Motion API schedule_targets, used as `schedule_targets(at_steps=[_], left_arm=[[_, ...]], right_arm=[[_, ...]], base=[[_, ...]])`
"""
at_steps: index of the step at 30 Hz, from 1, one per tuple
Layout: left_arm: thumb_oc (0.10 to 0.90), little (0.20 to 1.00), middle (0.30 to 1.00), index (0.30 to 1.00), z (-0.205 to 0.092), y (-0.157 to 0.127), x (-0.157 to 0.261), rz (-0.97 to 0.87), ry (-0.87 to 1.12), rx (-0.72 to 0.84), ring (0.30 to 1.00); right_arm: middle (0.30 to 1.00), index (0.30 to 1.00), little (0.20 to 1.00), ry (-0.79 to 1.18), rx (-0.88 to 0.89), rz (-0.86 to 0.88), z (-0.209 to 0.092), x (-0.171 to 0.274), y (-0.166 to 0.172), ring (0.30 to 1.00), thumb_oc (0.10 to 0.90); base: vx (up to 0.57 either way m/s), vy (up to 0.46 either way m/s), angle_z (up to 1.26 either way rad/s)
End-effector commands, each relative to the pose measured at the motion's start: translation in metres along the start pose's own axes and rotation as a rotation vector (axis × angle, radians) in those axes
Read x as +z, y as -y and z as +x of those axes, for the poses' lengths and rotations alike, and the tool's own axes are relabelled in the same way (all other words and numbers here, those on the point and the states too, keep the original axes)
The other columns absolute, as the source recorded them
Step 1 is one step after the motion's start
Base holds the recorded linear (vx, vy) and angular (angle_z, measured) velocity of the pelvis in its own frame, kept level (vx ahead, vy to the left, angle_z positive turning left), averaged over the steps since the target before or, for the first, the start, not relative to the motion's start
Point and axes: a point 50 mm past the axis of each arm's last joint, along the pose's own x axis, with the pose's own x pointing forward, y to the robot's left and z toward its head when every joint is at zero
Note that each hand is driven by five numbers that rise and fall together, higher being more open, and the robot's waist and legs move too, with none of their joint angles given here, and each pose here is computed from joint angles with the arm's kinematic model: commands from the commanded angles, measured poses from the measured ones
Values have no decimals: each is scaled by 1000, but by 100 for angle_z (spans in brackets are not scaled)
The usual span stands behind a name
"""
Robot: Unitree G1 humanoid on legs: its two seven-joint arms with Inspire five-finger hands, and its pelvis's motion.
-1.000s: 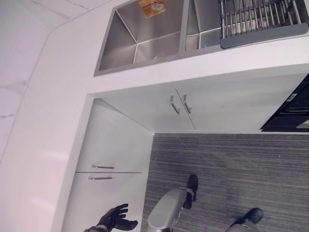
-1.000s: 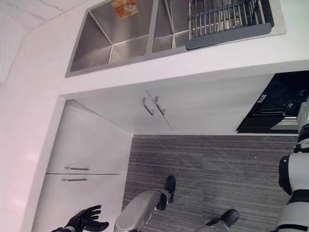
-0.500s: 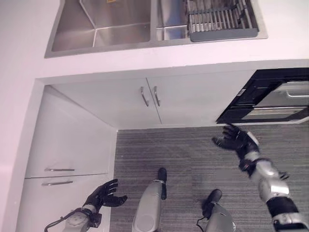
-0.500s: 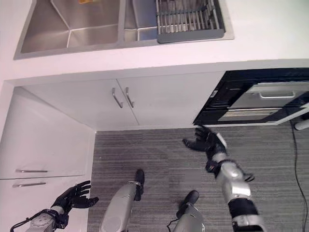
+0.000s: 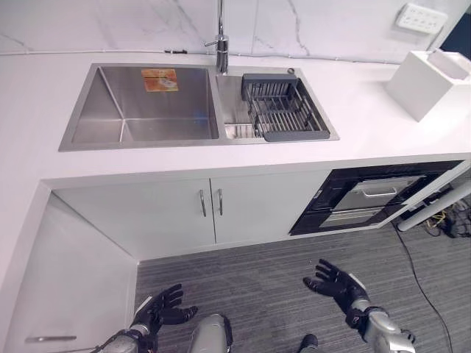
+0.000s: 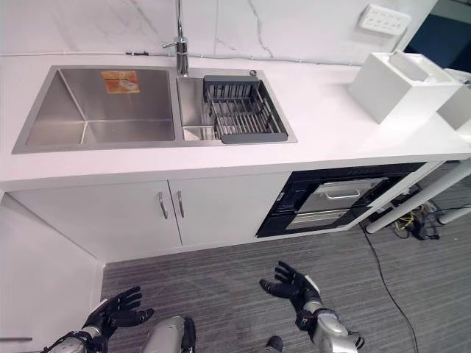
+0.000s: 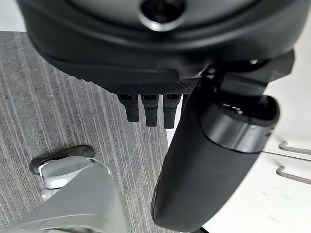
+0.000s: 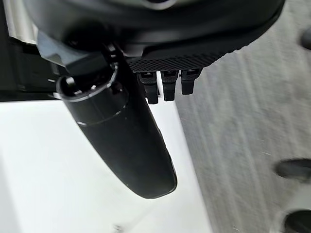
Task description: Place the dishes in the dishwasher.
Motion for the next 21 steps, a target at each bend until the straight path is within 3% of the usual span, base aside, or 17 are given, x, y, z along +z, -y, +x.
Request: schedule_targets(at_steps=[1, 8, 12, 21], left_arm=[[800, 900, 900, 900, -1, -5, 13, 32, 57, 3, 900], [800, 900, 900, 900, 7, 8, -6, -108, -21, 7, 900], [800, 900, 900, 900, 9, 23, -16, -121, -50, -28, 900], [800, 900, 900, 900, 11, 38, -27, -211, -74, -74, 900]], right_arm=[[900, 900, 900, 126, -40, -74, -1, 32, 24, 900, 800], [900, 900, 900, -62, -90, -100, -10, -16, 37, 900, 800], [900, 900, 900, -109, -105, -170, -12, -23, 40, 900, 800], [900, 900, 900, -122, -148, -144, -20, -34, 50, 900, 800]], base=[[98, -94, 8], [81, -252, 21], [9, -228, 38], [13, -17, 36]])
